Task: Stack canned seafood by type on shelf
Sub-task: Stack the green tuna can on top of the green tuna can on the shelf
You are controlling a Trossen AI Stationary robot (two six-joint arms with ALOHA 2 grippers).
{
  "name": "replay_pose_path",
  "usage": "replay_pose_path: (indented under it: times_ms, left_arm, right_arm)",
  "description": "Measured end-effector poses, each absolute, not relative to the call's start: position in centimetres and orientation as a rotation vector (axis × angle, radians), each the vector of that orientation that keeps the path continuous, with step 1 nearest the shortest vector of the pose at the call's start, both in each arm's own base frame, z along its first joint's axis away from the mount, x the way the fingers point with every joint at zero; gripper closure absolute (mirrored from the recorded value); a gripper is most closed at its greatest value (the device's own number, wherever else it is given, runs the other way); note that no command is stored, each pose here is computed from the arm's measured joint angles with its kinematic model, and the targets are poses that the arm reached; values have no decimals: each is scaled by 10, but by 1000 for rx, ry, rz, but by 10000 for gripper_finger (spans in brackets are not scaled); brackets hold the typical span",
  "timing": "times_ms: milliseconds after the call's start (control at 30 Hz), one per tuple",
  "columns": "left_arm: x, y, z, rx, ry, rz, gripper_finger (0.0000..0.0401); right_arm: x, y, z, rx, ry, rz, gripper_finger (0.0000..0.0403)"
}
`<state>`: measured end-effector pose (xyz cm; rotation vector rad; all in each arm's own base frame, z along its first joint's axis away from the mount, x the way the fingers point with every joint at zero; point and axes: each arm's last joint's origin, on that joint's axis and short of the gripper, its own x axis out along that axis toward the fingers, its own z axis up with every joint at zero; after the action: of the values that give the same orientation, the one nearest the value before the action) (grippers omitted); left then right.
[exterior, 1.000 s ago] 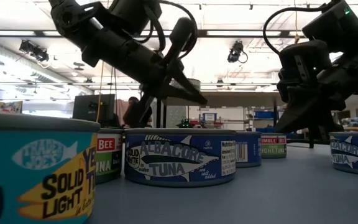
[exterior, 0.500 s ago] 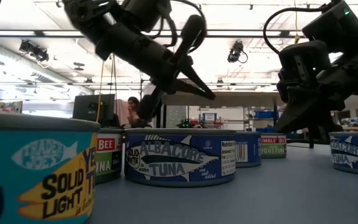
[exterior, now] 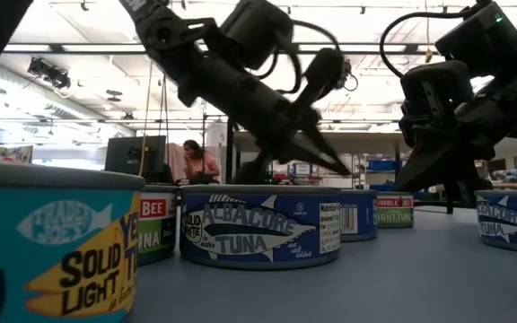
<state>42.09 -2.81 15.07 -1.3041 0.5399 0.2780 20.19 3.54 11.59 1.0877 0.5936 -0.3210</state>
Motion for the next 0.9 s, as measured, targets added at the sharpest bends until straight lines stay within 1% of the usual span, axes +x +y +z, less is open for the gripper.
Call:
replay_pose_path:
  times_ms: [133,333,500,900]
  left_arm:
    - [421,-33,153,-1313,533,274,400]
    - [417,-38,143,-1299,610,328,400]
    - [417,-38,143,-1287,579,357,401]
    - [412,-37,139,-1274,642,411,401]
  right_arm:
    - [202,35,116,1088,592,-321,403]
    - [202,35,116,1088,590,-320,403]
    - [202,35,117,1089,589,-319,403]
    - [202,36,118,1083,582,-309,402]
